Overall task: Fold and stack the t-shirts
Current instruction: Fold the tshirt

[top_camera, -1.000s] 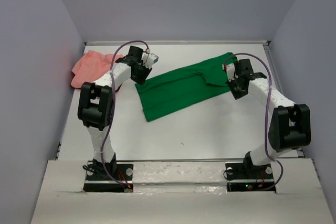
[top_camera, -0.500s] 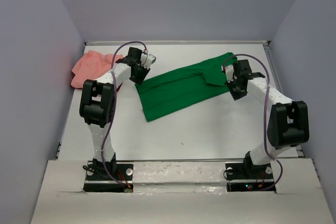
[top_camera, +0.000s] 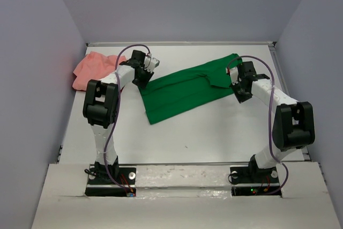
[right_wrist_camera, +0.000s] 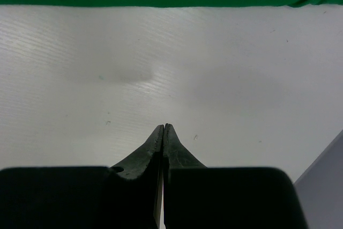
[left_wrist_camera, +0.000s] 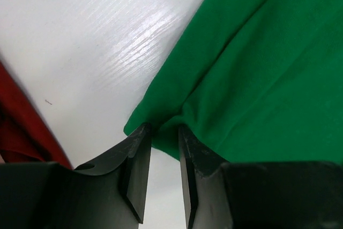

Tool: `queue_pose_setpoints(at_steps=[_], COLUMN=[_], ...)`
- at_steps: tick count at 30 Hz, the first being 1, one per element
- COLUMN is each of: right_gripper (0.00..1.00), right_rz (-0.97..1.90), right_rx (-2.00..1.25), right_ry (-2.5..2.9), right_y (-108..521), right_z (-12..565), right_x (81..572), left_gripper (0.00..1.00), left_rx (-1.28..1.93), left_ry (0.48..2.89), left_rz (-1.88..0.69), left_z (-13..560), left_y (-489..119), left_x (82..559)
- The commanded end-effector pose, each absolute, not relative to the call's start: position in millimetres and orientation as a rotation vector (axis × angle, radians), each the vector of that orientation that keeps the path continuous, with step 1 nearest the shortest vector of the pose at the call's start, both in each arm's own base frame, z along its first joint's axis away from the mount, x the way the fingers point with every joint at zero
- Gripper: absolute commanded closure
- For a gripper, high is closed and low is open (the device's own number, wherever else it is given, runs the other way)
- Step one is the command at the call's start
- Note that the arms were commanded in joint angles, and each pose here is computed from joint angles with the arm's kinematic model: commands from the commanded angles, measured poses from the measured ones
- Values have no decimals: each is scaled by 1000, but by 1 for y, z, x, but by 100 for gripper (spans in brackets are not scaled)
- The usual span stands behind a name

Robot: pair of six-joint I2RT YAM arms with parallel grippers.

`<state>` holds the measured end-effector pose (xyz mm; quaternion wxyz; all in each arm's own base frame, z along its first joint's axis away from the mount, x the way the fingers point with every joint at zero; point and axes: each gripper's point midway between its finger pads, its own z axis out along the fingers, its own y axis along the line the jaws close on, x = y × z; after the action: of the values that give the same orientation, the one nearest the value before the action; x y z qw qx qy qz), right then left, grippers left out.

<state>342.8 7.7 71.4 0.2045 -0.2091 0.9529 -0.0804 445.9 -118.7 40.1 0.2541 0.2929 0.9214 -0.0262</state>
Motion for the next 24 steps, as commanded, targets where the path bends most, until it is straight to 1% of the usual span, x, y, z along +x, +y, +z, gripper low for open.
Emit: queue_pose_setpoints(at_steps=[1,2,4,9,12,13,14,24], right_gripper=[97,97,97,97,97,97,97,97], right_rz=[-258,-262,-267,-278,-290,-296,-300,-312], right_rx=[-552,-552,-552,-549,-548,-547,-546,-542], right_ry=[2606,2609,2606,2599,2604,2606,2607,2605], right_y=[3,2,2,1,-1,-2,-2,-4], right_z=[83,82,83,86,85,85,84,87], right_x=[358,358,358,358,358,358,358,360], left_gripper=[63,63,69,69,84,95,99,100], left_rx=[802,802,808,816,815,814,812,853], left_ry=[2506,2507,2506,2513,2515,2510,2509,2443], left_rz=[-99,-98,-108,-114,-118,-119,-119,-149], left_z=[40,40,40,38,39,41,43,84], left_y=[-121,-120,-122,-122,-122,-123,-123,-124], left_x=[445,445,444,441,441,441,441,425])
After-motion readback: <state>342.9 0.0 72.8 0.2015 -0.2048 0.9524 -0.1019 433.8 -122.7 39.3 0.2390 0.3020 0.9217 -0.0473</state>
